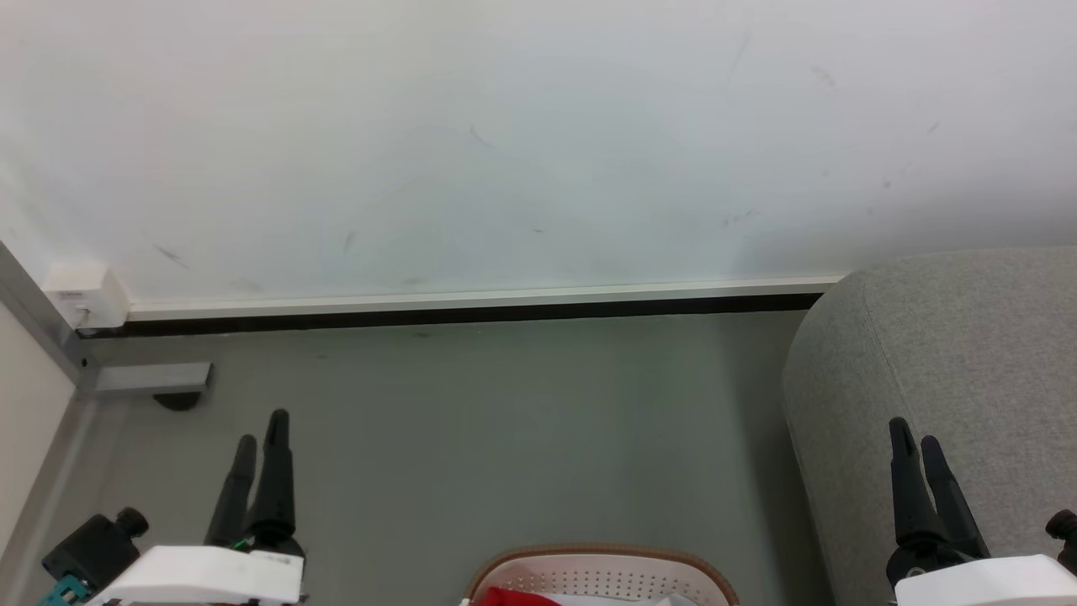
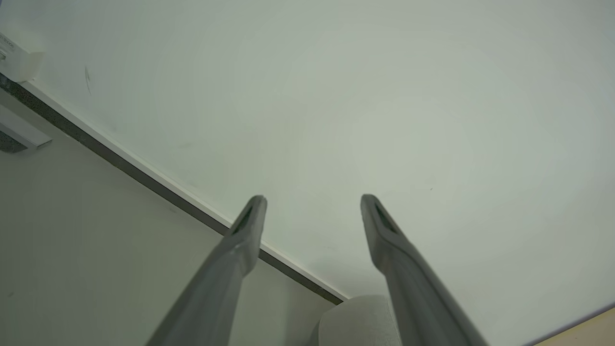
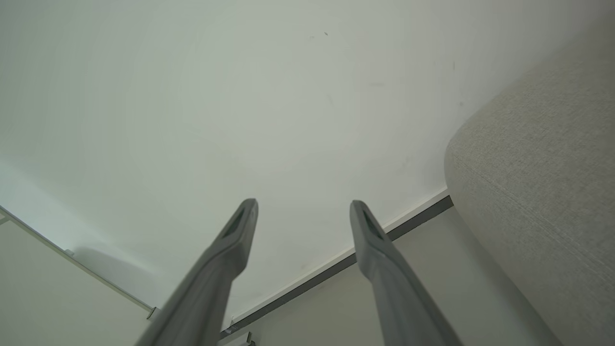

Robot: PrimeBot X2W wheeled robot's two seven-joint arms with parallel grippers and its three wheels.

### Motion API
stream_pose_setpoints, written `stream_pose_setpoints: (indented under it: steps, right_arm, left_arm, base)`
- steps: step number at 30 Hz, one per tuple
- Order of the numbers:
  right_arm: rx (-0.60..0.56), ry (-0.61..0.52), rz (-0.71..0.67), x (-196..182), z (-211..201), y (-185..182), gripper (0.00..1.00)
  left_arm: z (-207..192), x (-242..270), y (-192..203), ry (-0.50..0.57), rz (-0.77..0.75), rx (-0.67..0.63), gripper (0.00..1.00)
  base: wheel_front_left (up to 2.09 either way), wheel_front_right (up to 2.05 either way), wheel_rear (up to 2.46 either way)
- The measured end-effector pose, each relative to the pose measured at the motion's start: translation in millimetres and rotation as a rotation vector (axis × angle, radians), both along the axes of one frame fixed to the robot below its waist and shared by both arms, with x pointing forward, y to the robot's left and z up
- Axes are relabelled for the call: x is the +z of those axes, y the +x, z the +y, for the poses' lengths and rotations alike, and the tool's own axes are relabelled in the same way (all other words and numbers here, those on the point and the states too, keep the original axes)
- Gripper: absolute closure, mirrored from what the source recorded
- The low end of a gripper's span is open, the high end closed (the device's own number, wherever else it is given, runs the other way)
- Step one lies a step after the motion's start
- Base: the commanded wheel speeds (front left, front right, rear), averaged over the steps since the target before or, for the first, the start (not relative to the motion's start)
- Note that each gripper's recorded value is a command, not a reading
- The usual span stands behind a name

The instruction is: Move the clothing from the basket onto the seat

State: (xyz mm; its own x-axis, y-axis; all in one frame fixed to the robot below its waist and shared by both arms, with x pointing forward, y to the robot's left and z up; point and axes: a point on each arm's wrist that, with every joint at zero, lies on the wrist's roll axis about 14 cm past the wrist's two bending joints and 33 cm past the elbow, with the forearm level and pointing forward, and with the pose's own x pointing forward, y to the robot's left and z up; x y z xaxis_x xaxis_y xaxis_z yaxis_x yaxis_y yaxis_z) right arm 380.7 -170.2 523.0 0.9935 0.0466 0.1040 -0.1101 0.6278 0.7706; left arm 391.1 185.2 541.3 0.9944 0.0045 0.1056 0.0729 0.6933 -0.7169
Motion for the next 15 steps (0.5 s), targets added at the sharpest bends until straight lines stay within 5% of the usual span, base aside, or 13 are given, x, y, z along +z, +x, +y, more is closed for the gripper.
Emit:
stream_pose_setpoints:
  steps: [15]
  right_arm:
    - [0.002, -0.292, -0.018, -5, 4, -2, 0.00]
  left_arm:
    - [-15, -9, -2, 0.276, 0.002, -0.032, 0.00]
  base:
    - [0.00, 0.00, 0.00]
